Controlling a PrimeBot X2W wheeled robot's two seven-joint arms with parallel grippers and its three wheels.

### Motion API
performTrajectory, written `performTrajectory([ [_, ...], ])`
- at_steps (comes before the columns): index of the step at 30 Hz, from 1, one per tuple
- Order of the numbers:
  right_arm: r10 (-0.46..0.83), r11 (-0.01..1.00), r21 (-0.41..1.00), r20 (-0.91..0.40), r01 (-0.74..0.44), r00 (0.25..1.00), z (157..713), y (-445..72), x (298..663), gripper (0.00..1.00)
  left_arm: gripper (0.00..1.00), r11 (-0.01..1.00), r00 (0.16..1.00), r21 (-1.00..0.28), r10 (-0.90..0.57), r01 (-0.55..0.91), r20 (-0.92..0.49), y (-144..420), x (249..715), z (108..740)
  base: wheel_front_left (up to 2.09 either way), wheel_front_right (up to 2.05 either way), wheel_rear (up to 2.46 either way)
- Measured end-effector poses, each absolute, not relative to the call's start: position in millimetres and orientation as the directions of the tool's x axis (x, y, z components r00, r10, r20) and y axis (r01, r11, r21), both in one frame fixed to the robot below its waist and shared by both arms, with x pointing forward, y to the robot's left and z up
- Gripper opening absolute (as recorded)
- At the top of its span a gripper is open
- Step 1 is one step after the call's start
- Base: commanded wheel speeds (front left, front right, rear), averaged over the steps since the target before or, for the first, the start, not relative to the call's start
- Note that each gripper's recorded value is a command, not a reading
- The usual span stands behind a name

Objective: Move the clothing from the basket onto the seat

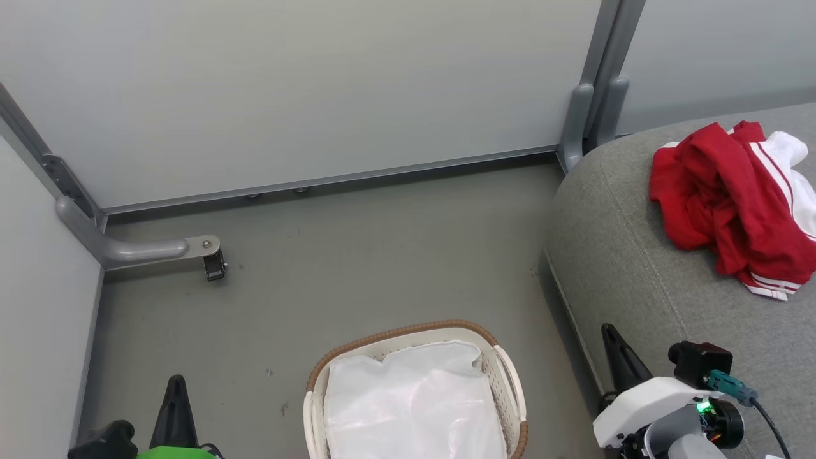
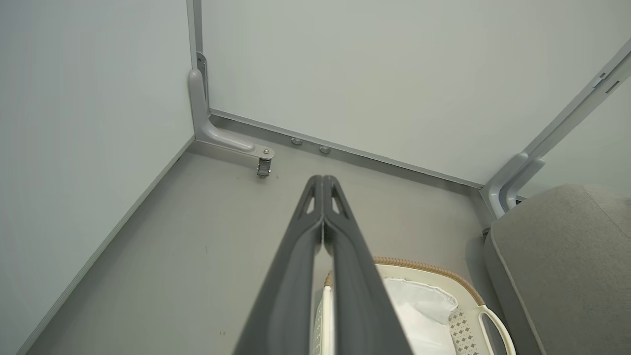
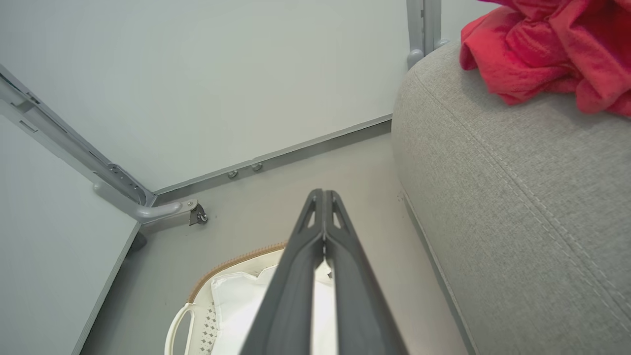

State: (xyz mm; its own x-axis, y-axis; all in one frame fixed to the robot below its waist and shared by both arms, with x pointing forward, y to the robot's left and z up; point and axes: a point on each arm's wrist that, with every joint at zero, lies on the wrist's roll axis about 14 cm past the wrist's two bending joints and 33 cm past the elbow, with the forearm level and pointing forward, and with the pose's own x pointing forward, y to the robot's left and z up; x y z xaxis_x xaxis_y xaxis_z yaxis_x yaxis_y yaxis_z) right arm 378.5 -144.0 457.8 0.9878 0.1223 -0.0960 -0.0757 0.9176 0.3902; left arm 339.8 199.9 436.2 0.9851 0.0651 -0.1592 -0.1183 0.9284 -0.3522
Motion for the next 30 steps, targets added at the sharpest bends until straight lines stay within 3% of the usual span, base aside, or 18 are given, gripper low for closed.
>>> performTrajectory([
  [30, 0.031, 0.673, 0.737, -0.102, 0.054, 0.994, 471, -170, 385, 0.0, 0.0, 0.676, 0.983, -0.716, 0.083, -0.175, -0.162, 205, 357, 451, 0.0, 0.0, 0.0],
])
